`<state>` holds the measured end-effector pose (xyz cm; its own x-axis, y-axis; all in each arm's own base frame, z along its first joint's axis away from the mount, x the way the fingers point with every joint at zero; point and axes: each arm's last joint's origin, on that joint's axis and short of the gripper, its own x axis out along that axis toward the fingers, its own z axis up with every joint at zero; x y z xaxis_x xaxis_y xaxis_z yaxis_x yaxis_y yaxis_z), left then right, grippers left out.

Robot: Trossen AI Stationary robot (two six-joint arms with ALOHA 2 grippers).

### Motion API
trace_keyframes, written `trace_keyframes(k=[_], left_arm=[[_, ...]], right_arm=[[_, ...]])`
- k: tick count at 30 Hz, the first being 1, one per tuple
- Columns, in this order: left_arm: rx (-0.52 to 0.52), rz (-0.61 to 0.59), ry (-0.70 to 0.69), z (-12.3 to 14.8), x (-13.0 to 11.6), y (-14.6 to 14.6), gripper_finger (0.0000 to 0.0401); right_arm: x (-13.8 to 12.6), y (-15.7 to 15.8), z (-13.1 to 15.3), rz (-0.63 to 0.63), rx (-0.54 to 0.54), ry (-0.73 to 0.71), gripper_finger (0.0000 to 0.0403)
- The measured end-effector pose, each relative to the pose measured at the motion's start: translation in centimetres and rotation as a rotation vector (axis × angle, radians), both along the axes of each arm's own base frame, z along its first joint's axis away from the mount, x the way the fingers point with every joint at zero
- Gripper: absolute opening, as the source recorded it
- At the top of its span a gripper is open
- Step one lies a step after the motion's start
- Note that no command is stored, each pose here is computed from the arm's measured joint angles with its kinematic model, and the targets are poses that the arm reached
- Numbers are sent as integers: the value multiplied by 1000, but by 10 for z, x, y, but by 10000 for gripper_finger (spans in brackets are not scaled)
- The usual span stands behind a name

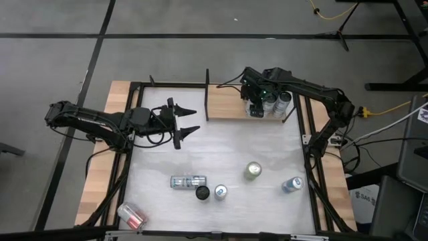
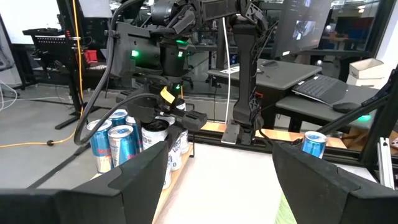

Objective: Place canned beverage on shelf
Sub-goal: Put the white-blue soda can on the shelf aligned with the other white-blue soda cans

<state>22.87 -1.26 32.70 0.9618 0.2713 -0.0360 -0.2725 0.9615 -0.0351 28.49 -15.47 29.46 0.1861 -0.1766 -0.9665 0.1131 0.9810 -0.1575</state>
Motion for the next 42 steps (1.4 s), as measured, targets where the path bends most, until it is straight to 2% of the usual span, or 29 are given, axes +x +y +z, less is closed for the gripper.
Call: trace_keyframes(k=[35, 42], left_arm=[[0, 0, 0, 0, 0, 0, 283], [0, 0, 0, 0, 0, 0, 283]], right_arm=[[0, 0, 0, -3, -16, 8, 298], [0, -1, 0, -34, -30, 8, 354]])
